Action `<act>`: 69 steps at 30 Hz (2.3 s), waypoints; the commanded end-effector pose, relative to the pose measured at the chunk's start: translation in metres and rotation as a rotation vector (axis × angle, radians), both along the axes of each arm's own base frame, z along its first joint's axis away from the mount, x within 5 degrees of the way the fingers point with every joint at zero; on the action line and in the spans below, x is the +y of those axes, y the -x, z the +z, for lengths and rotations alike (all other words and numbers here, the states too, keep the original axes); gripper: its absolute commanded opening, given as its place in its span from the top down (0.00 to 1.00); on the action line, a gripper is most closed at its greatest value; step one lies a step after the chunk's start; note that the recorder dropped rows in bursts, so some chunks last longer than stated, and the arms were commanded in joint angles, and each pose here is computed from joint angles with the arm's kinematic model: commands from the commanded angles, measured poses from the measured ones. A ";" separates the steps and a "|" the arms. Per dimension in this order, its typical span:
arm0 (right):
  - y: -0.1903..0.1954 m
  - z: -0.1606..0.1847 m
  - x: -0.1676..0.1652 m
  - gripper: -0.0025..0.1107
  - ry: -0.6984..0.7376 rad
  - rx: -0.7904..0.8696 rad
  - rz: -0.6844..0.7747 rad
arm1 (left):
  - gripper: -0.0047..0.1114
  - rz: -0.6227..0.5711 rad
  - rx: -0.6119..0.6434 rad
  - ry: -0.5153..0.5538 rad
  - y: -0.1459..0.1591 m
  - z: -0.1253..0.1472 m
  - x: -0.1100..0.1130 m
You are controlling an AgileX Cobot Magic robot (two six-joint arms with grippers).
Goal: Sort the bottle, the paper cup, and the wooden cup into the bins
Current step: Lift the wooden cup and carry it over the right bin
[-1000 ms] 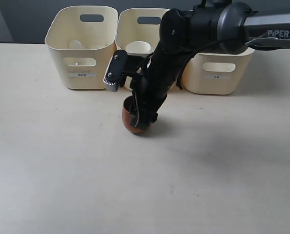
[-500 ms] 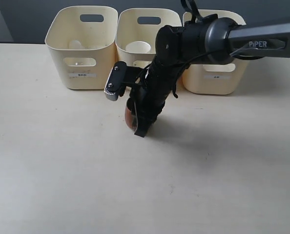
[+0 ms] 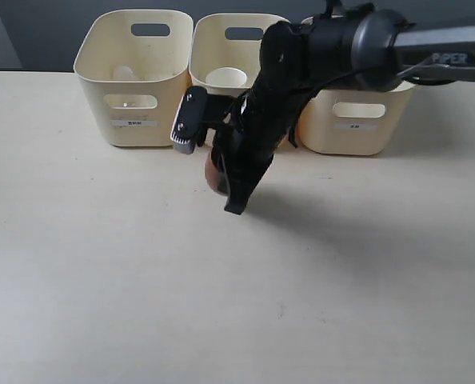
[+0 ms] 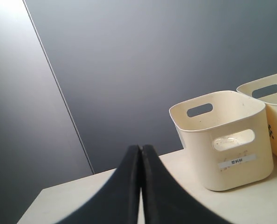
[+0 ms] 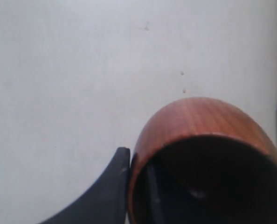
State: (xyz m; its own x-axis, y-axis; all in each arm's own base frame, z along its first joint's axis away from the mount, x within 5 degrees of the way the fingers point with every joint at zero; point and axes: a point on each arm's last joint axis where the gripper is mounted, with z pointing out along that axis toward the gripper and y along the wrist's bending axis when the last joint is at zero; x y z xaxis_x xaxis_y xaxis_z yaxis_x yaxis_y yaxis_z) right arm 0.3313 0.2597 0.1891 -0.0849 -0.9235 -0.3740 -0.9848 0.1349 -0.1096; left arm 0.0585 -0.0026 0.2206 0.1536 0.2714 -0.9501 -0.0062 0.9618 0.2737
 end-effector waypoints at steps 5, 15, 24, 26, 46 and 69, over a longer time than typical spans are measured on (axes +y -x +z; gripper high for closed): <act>0.021 0.090 -0.021 0.98 -0.062 -0.177 -0.019 | 0.96 -0.003 -0.006 0.002 0.000 0.000 0.000; 0.026 0.155 -0.055 0.98 -0.096 -0.440 -0.224 | 0.96 -0.003 -0.006 0.002 0.000 0.000 0.000; -0.020 0.158 -0.119 0.98 -0.207 -0.481 -0.592 | 0.96 -0.003 -0.006 0.002 0.000 0.000 0.000; -0.029 0.156 -0.126 0.98 -0.248 -0.485 -0.645 | 0.96 -0.003 -0.006 0.002 0.000 0.000 0.000; -0.108 0.059 -0.135 0.98 -0.415 -0.387 -0.883 | 0.96 -0.003 -0.006 0.002 0.000 0.000 0.000; -0.134 0.016 -0.149 0.98 -0.473 -0.228 -1.076 | 0.96 -0.003 -0.006 0.002 0.000 0.000 0.000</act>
